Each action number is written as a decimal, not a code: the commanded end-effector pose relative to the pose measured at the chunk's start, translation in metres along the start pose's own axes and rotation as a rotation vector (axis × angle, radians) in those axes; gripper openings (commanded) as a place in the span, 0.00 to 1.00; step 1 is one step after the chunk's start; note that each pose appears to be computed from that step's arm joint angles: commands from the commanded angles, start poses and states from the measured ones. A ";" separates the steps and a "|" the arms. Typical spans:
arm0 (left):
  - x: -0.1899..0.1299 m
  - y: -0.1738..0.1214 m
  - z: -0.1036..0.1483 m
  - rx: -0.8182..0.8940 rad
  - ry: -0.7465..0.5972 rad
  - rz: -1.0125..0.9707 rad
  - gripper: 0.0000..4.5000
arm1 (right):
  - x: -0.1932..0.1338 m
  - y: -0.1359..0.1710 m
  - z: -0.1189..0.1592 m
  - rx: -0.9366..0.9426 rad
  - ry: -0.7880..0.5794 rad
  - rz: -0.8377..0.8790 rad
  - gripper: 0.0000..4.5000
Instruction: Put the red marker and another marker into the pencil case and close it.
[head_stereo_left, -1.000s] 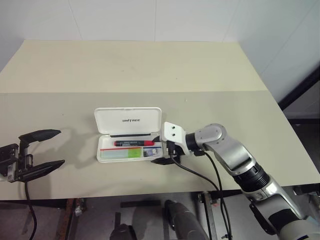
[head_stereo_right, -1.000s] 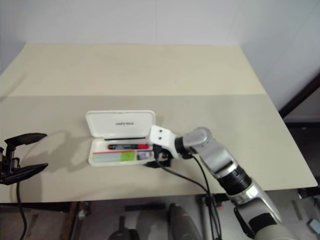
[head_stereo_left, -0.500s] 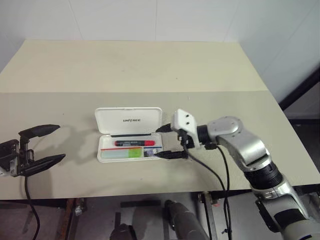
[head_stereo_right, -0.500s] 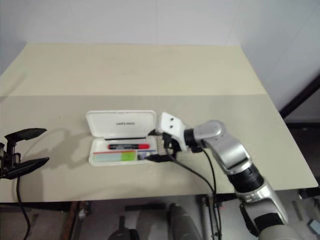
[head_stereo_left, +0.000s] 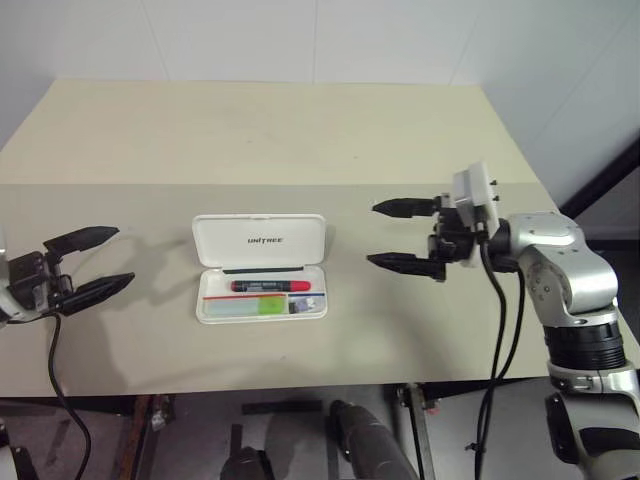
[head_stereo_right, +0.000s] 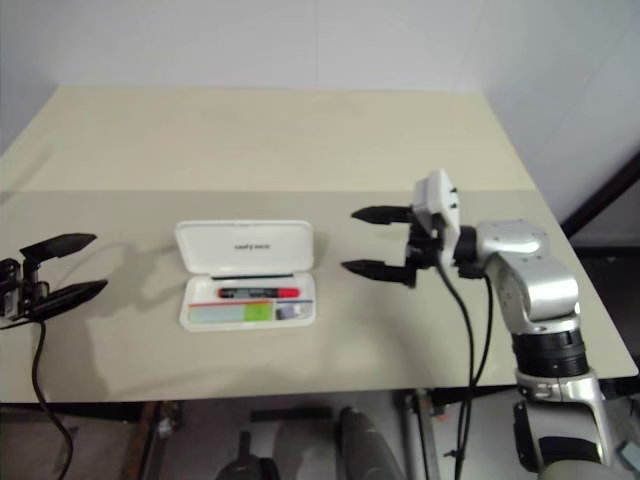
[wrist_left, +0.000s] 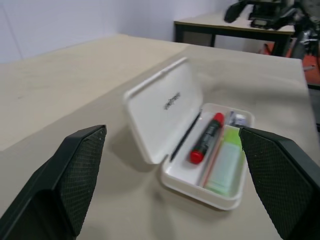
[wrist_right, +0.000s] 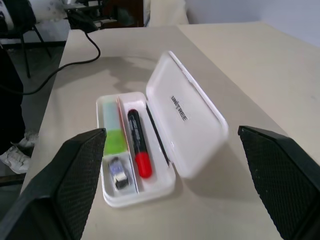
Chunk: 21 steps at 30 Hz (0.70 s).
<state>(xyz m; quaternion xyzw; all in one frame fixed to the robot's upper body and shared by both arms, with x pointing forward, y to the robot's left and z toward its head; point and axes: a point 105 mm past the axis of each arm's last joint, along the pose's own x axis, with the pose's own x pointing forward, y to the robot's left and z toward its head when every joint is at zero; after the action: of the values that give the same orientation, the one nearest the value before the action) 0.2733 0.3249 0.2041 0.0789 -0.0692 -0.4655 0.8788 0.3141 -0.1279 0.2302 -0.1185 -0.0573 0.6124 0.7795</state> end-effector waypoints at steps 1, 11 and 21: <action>0.001 0.015 -0.003 -0.015 0.029 0.052 1.00 | -0.028 -0.011 0.009 -0.032 -0.032 -0.054 0.99; 0.029 0.039 -0.009 -0.039 0.041 0.071 0.91 | -0.064 -0.009 -0.010 -0.029 0.048 -0.111 1.00; 0.053 0.056 -0.009 -0.064 0.068 0.110 0.19 | -0.072 -0.004 -0.014 -0.037 0.079 -0.152 1.00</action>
<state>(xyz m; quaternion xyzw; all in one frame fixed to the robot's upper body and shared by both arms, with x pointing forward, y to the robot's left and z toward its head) 0.3467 0.3109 0.1993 0.0478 -0.0191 -0.4263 0.9031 0.3079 -0.1941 0.2058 -0.1336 -0.0204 0.5564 0.8199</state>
